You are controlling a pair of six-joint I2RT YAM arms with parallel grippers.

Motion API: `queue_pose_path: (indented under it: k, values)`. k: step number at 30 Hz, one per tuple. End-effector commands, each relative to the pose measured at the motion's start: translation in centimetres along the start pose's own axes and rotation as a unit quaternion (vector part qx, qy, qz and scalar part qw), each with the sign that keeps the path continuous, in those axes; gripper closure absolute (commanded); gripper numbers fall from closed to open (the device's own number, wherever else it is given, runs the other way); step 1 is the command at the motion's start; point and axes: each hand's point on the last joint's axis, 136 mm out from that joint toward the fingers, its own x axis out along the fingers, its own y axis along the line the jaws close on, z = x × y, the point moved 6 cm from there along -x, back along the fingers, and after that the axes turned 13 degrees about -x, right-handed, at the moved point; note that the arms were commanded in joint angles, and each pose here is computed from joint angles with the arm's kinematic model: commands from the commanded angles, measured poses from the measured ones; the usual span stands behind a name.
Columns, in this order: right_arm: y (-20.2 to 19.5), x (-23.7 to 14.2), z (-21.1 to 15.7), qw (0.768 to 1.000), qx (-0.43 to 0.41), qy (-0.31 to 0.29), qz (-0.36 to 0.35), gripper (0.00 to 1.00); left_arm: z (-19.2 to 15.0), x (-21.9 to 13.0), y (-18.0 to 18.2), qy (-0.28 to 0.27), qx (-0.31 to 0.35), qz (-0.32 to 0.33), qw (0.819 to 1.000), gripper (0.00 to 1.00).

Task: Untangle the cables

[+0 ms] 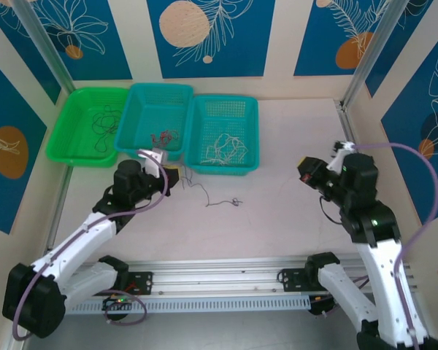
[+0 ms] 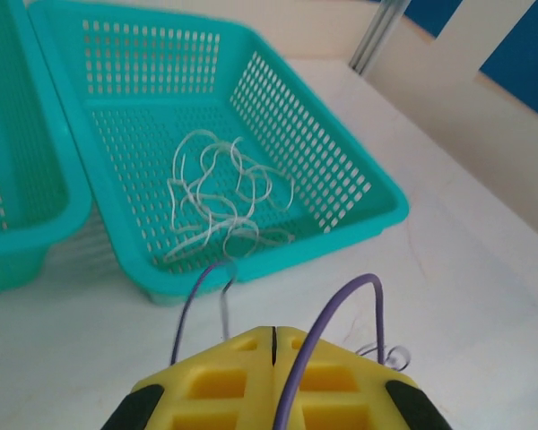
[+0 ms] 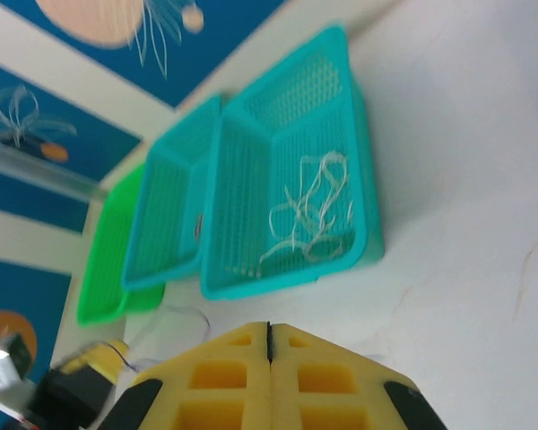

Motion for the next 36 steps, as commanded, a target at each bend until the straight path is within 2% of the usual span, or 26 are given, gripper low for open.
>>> queue_pose_path:
  k: [1,6,10,13,17,24,28,32,36]
  values:
    - [1.9,0.5,-0.3,0.997,-0.011,0.009,0.077,0.91,3.7,-1.9,-2.1,-0.042,0.023,-0.016,0.999,1.00]
    - [2.0,1.3,-0.9,0.996,-0.017,0.021,0.085,0.75,8.9,-4.1,-3.9,-0.095,0.038,-0.018,0.995,1.00]
    - [3.9,1.8,-1.9,0.984,-0.043,0.048,0.164,0.66,13.6,-5.6,-4.6,-0.133,0.070,0.012,0.989,1.00]
    - [5.8,2.0,-2.8,0.971,-0.077,0.066,0.217,0.61,17.1,-6.3,-4.0,-0.163,0.085,0.046,0.982,1.00]
    - [7.5,2.1,-3.5,0.961,-0.115,0.079,0.238,0.55,21.8,-7.4,-2.5,-0.210,0.086,0.078,0.971,1.00]
    - [8.4,2.7,-4.1,0.960,-0.122,0.092,0.233,0.44,30.2,-10.0,1.9,-0.285,0.068,0.136,0.946,1.00]
    - [8.3,2.5,-4.1,0.963,-0.121,0.091,0.224,0.40,33.4,-11.6,5.1,-0.306,0.066,0.194,0.930,1.00]
    - [8.0,2.2,-4.1,0.966,-0.119,0.088,0.212,0.39,34.7,-11.5,8.7,-0.287,0.062,0.242,0.925,1.00]
    - [8.0,2.0,-3.9,0.968,-0.118,0.081,0.206,0.39,33.9,-10.4,13.5,-0.256,0.029,0.274,0.926,1.00]
